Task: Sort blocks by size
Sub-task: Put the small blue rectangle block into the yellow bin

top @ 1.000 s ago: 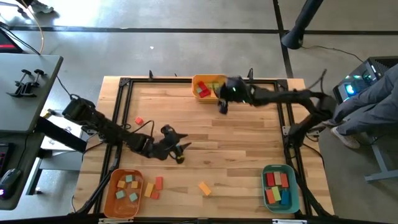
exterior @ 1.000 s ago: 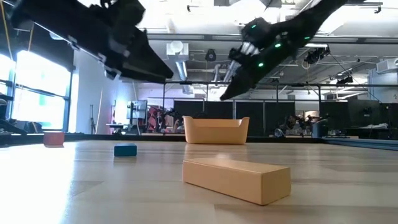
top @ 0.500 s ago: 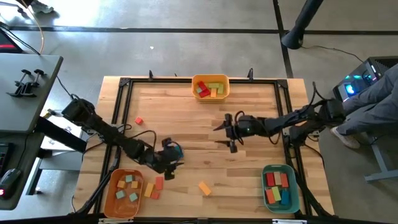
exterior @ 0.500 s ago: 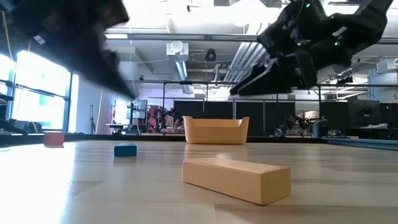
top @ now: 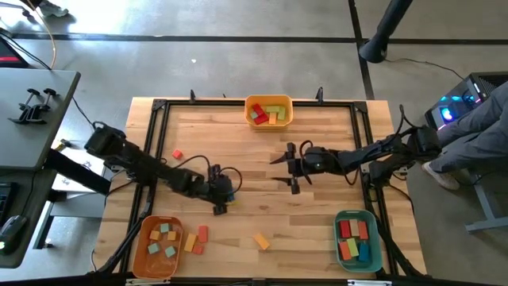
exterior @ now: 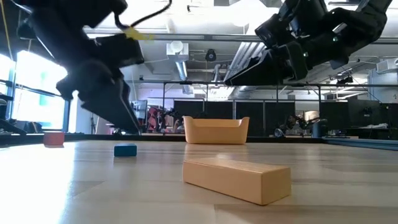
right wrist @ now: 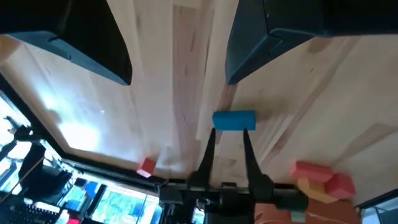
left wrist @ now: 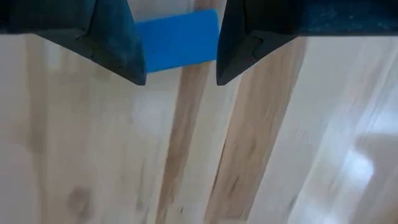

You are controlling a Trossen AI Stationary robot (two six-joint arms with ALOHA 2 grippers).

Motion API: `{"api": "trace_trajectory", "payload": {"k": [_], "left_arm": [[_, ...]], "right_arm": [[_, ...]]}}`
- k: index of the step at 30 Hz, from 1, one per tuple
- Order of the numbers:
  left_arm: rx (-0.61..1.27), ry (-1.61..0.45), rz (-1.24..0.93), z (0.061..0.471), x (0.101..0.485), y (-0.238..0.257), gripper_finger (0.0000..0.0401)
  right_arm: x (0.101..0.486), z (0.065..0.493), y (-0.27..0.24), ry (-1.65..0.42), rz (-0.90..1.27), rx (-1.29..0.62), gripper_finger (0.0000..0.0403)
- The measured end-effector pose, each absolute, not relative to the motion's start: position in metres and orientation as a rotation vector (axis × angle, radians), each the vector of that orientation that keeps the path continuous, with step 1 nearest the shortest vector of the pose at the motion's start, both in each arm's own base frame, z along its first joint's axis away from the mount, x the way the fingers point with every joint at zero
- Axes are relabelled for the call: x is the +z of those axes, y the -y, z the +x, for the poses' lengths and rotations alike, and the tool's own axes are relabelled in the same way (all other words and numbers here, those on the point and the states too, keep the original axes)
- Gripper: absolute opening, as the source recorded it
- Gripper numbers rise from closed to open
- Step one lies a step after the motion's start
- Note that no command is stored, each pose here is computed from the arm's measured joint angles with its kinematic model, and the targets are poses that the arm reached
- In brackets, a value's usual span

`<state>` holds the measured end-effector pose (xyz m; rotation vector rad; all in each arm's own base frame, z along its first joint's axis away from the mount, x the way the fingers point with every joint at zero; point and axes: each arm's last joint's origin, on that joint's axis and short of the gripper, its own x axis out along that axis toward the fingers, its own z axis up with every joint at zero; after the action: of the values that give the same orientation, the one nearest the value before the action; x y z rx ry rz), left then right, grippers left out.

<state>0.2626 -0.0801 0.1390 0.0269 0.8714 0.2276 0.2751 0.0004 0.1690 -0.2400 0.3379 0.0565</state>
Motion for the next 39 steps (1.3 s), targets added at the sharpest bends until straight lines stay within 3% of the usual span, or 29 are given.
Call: {"api": "trace_trajectory", "payload": {"k": [9, 13, 19, 27, 32, 39], "left_arm": [[0.423, -0.885, -0.027, 0.28, 0.112, 0.057, 0.0181], [0.496, -0.82, -0.08, 0.292, 0.125, 0.05, 0.0181], [0.361, -0.834, 0.028, 0.296, 0.161, 0.059, 0.0181], [-0.037, -1.216, 0.272, 0.263, 0.155, 0.077, 0.0181], [0.005, -1.253, 0.228, 0.268, 0.141, 0.062, 0.0184], [0.077, -1.085, 0.16, 0.279, 0.133, 0.044, 0.0199]], "right_arm": [[0.168, 0.275, 0.0, -0.348, -0.23, 0.052, 0.0256], [0.168, 0.275, 0.001, -0.348, -0.23, 0.049, 0.0256], [0.168, 0.275, 0.003, -0.349, -0.229, 0.042, 0.0256], [0.169, 0.275, 0.003, -0.341, -0.229, 0.042, 0.0256], [0.169, 0.275, 0.003, -0.34, -0.229, 0.042, 0.0256], [0.169, 0.275, 0.003, -0.34, -0.229, 0.042, 0.0256]]}}
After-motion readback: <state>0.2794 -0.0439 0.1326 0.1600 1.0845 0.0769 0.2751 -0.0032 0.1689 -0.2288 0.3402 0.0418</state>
